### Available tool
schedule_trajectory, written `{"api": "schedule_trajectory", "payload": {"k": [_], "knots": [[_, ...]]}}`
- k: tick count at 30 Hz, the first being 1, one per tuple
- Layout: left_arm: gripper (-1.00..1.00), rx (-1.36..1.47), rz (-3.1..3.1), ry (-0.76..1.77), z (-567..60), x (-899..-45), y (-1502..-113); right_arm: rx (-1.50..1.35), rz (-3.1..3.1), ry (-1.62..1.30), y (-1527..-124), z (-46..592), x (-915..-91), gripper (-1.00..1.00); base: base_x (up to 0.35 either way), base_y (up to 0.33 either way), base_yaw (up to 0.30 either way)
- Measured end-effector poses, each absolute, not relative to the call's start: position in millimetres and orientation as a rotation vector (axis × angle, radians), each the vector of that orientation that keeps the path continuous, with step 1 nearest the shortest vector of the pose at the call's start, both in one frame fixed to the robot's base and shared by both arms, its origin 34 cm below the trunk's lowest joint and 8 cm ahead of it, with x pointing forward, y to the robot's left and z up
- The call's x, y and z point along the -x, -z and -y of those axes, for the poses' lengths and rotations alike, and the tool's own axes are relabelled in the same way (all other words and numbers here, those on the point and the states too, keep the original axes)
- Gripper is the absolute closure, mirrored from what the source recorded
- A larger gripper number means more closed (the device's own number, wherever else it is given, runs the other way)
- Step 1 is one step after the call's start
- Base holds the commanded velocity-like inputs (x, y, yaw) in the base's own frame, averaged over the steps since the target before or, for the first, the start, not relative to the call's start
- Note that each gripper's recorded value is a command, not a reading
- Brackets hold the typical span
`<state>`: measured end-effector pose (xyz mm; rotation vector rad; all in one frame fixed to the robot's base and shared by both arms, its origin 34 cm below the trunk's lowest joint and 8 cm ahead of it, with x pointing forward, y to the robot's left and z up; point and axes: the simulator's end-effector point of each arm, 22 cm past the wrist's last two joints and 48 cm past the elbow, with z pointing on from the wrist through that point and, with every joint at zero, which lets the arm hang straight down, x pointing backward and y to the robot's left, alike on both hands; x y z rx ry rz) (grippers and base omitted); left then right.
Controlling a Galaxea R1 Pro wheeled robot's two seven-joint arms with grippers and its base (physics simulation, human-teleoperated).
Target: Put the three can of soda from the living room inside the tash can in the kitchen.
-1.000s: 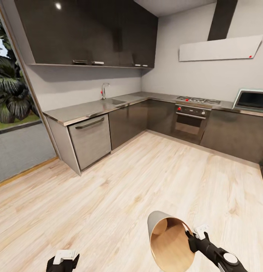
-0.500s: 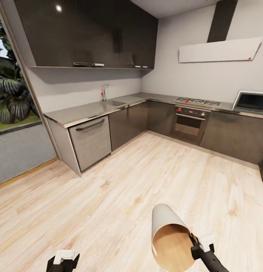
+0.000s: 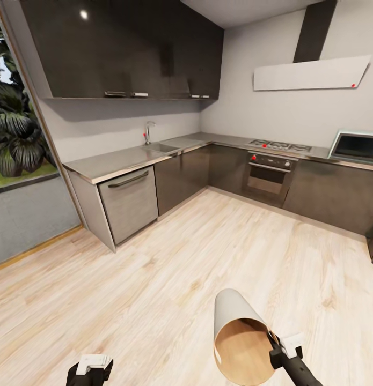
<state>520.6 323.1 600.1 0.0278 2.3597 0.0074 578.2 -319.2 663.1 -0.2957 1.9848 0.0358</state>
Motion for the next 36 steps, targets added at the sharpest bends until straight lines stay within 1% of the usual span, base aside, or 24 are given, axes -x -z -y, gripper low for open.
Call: {"api": "schedule_trajectory", "payload": {"k": [20, 27, 36], "knots": [[-1.0, -0.028, -2.351, -0.01, -324, -519, -630, 0.289, -2.015, -0.025, -682, 329, -566, 1.0, 0.0, 0.0, 0.0], [-1.0, -0.015, -2.393, -0.016, -328, -496, -622, 0.285, -2.021, -0.034, -690, 325, -564, 1.0, 0.0, 0.0, 0.0], [-1.0, -0.01, -2.404, -0.019, -329, -490, -627, 0.289, -2.024, -0.039, -696, 321, -562, 1.0, 0.0, 0.0, 0.0]]}}
